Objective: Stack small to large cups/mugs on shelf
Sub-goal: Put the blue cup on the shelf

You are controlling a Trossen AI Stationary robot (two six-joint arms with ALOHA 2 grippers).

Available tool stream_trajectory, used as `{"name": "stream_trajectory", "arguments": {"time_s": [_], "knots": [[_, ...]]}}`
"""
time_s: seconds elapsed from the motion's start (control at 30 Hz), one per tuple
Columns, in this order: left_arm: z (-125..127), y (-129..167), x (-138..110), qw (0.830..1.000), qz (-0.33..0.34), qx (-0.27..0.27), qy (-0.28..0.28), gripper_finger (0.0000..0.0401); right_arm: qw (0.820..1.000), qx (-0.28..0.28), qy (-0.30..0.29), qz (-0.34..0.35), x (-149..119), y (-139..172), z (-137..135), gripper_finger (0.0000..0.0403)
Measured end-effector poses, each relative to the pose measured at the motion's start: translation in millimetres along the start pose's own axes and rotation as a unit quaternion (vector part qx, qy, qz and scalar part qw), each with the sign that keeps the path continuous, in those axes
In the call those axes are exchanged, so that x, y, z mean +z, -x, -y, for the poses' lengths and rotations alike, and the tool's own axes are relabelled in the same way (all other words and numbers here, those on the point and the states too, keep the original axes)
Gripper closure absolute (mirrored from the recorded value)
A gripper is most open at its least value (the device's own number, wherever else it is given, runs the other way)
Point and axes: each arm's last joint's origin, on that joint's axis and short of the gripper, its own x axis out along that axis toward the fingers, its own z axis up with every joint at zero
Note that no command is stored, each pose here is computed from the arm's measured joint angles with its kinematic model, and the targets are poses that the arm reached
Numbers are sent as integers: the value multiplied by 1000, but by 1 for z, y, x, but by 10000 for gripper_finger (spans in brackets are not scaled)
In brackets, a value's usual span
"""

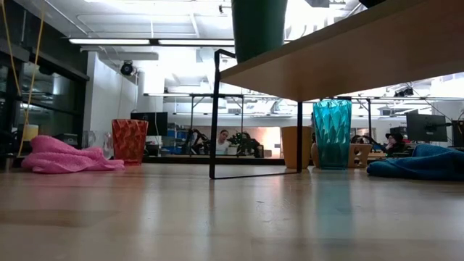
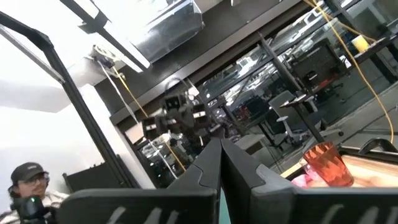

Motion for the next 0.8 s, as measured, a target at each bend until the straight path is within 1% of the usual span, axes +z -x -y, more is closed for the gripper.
{"name": "stream_trajectory", "arguments": {"time_s": [0.1, 0.17, 0.3, 0.37, 0.43, 0.5, 0.57, 0.7, 0.8], "knots": [[-4, 17, -2, 1000, 4, -25, 1, 259, 1000, -16, 0, 11, 1, 0, 1, 402], [-5, 26, 0, 999, -1, -32, 0, 259, 1000, -20, 0, 13, 1, 0, 1, 402], [-9, 38, 1, 1000, -4, -3, -3, 259, 999, -29, 4, 17, 1, 0, 2, 402], [-10, 41, 2, 1000, -1, 4, 3, 259, 999, -37, 21, 6, 3, -2, 0, 402], [-10, 41, 4, 999, 8, 1, 41, 259, 997, -53, 50, -25, 9, -8, -5, 402], [-9, 40, 5, 997, 12, -2, 74, 259, 991, -75, 82, -68, 20, -16, -13, 402], [-9, 37, 4, 997, 10, -1, 77, 259, 982, -92, 120, -111, 35, -25, -24, 402], [-8, 28, -2, 999, -8, 7, 39, 259, 964, -104, 185, -160, 69, -42, -49, 403], [-8, 20, -6, 1000, -13, 13, -1, 279, 954, -105, 216, -178, 90, -53, -63, 403]]}}
